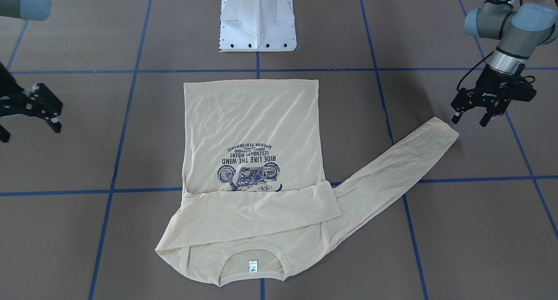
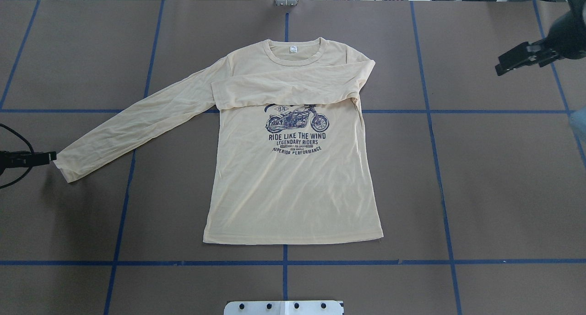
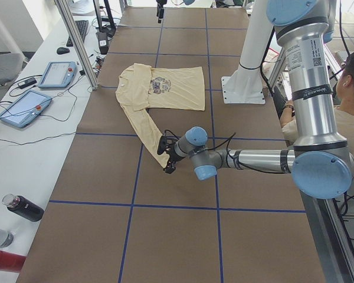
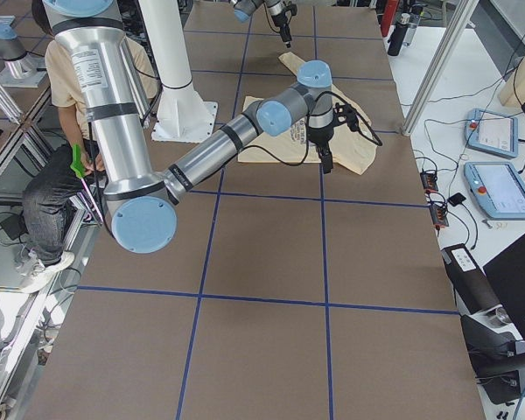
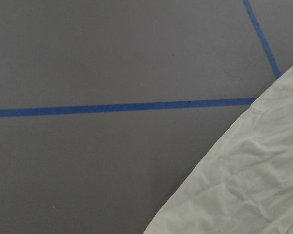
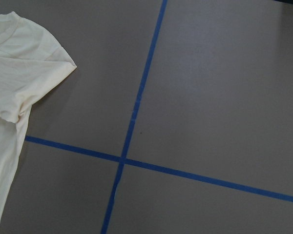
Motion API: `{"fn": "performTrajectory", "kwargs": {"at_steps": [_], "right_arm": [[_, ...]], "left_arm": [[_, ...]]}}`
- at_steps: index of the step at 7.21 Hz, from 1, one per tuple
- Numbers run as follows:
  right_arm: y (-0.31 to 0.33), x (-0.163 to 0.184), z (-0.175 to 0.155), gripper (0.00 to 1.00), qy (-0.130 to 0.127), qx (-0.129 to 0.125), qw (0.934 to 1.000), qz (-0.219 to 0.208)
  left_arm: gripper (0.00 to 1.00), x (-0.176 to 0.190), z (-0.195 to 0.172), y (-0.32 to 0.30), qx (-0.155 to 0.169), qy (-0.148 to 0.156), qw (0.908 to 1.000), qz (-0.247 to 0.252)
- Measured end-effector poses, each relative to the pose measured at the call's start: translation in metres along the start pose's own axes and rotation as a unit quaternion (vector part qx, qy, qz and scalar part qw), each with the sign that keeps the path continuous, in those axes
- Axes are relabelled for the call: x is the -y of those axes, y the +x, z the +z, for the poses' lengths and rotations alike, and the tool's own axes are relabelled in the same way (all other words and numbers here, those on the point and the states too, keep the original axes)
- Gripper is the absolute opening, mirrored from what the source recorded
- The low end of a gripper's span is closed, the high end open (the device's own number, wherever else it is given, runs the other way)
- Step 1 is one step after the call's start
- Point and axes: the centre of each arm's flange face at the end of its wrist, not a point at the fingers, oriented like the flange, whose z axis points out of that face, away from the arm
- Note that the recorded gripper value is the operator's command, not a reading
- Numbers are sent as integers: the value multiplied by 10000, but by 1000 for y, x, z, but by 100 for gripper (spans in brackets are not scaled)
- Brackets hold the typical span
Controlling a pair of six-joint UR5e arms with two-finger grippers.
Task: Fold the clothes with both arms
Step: 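Lower the left gripper to the other sleeve cuff and grasp it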
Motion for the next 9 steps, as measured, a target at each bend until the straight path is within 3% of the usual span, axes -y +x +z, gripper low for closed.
{"fn": "performTrajectory", "kwargs": {"at_steps": [1, 4, 9], "right_arm": [[25, -10, -7, 100, -39, 37, 10000, -57], [39, -17, -13, 100, -48, 85, 9999, -88], [39, -17, -15, 100, -33, 85, 9999, -84]], "left_arm": [[69, -1, 10, 3, -25, -3, 10000, -88], [68, 12, 46, 21, -88, 15, 9999, -112], [68, 5, 39, 15, -87, -73, 9998, 163]]}}
